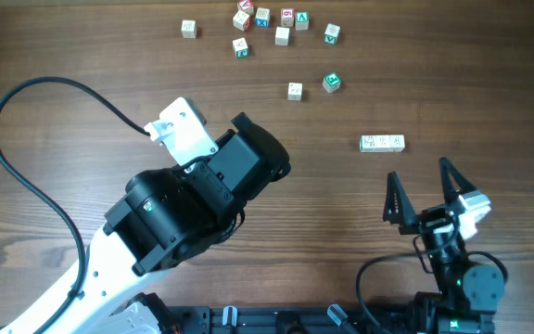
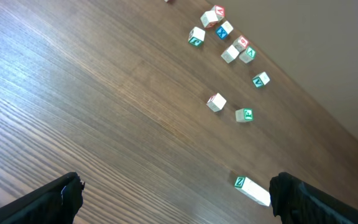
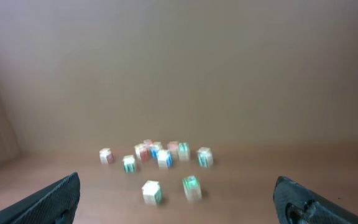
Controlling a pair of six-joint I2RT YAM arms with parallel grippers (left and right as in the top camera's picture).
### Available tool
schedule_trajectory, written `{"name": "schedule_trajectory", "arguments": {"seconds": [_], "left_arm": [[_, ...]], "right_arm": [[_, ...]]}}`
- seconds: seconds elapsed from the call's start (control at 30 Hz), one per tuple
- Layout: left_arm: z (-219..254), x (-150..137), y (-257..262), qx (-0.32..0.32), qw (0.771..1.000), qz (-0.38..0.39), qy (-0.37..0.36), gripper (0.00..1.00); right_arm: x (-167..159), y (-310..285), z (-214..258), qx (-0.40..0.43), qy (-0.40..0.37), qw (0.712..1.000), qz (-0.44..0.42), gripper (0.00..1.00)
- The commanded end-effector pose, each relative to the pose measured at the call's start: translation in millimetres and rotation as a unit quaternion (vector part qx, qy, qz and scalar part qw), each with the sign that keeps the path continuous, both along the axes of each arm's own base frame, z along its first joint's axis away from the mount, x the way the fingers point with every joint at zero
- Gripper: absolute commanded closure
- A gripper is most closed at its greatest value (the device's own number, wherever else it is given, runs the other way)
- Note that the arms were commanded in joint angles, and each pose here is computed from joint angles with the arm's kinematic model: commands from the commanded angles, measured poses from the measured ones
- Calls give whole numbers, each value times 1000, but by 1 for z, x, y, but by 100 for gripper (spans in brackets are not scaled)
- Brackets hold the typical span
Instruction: Form a horizontal line
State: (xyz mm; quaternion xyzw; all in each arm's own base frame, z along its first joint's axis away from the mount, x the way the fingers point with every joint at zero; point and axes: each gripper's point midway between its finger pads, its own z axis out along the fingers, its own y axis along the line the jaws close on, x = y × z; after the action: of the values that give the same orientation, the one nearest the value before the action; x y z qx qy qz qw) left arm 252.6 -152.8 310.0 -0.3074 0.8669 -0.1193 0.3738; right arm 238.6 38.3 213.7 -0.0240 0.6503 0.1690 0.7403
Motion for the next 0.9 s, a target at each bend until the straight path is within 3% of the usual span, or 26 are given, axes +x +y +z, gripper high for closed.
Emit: {"name": "schedule_trajectory", "arguments": {"seconds": [0.0,0.07,0.87], "left_arm": [[3,1,3,10,1000,4,-10,0],[3,1,3,10,1000,4,-10,0],[-1,-3,9,25,1000,4,1,0]], "right_arm": [[4,-9,-23,35,54,998,-24,0],[5,-13,-35,51,82,995,-36,0],[6,-13,-36,48,83,995,-36,0]]}}
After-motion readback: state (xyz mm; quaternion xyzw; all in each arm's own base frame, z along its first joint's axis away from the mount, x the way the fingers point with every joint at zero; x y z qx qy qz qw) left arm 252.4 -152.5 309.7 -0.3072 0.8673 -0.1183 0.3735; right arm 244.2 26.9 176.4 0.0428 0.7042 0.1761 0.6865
